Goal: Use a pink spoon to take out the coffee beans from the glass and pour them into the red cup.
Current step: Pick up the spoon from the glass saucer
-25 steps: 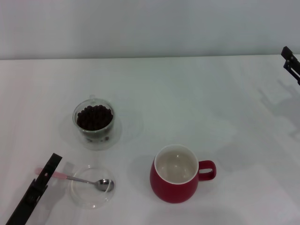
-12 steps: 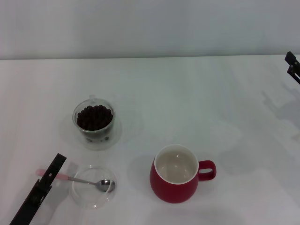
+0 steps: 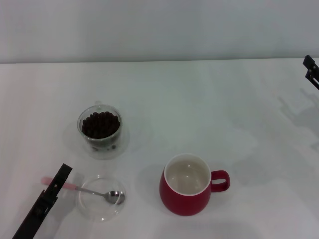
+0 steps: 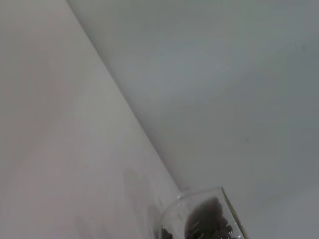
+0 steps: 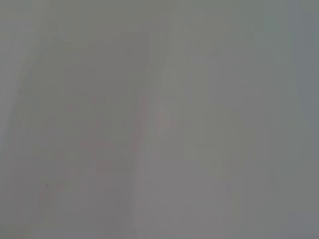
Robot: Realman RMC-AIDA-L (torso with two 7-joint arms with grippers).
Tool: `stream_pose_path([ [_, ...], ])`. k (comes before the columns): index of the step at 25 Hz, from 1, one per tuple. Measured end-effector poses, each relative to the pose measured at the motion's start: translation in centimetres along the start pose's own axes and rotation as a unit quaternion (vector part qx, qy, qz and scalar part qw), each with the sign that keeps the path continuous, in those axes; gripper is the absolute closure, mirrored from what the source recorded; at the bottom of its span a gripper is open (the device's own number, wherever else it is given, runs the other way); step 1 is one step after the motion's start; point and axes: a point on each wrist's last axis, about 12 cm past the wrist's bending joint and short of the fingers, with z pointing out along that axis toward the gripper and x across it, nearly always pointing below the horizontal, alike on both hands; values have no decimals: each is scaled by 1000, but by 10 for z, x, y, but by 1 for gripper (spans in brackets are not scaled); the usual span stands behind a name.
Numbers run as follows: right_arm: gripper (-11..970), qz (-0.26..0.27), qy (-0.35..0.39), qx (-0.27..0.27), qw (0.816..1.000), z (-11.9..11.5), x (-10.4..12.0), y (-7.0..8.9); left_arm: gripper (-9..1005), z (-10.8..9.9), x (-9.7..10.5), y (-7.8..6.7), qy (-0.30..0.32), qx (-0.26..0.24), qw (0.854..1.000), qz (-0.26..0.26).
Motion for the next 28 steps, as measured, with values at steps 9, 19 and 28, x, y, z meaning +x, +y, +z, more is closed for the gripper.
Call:
stream_pose_path([
  [9,226,1,3,1,1000,-2,1,1,596,2,0,-1,-1,3,1000,-2],
  [19,226,5,-2,5,1000,-5,1,2,600,1,-1,2,2,-8,1000,-2],
  [28,226,10,-3,6,1000,-8,3,6,780,-3,-1,3,1,-9,1000,-4],
])
